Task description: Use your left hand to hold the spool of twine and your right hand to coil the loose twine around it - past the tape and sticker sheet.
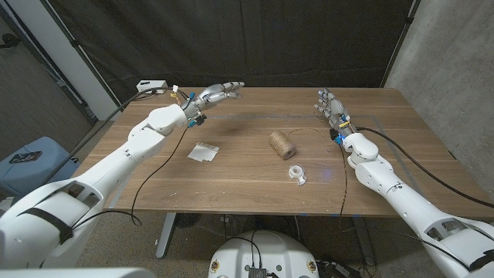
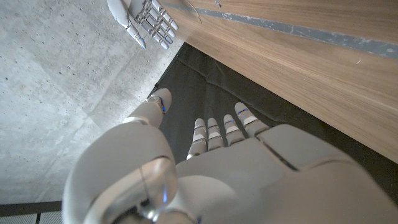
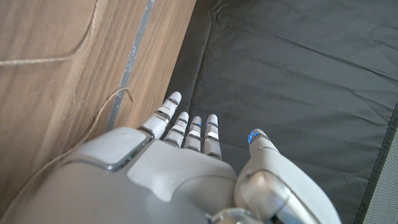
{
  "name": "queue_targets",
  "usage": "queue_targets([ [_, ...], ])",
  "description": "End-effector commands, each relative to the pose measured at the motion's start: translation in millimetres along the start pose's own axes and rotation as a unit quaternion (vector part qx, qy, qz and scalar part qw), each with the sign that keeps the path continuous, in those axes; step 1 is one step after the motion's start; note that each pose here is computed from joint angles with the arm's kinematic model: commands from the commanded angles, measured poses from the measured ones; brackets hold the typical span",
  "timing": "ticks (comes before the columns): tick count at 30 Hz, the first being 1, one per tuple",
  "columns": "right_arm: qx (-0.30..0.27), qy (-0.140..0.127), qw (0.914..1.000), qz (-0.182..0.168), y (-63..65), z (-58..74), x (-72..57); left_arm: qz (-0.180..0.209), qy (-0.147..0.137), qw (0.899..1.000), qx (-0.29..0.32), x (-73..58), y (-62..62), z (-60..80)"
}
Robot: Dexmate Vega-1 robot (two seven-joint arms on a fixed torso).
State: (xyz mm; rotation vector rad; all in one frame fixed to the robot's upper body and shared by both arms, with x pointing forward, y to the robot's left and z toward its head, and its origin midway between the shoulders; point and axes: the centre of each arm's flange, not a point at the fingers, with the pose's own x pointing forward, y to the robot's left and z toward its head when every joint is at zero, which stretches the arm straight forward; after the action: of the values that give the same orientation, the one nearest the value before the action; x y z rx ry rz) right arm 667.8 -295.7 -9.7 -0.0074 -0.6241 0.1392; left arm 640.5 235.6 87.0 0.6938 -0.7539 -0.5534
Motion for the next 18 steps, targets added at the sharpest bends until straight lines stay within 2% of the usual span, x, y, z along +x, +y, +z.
queue_targets([
  [1, -0.006, -0.002, 1.0, -0.001, -5.6, 2.2, 4.7, -0.058, -0.004, 0.997, 0.045, 9.4, 1.5, 12.6],
  [18, -0.008, -0.003, 0.9999, -0.006, -4.9, 2.3, 10.6, -0.126, -0.013, 0.987, 0.098, 25.3, 10.4, 28.2],
])
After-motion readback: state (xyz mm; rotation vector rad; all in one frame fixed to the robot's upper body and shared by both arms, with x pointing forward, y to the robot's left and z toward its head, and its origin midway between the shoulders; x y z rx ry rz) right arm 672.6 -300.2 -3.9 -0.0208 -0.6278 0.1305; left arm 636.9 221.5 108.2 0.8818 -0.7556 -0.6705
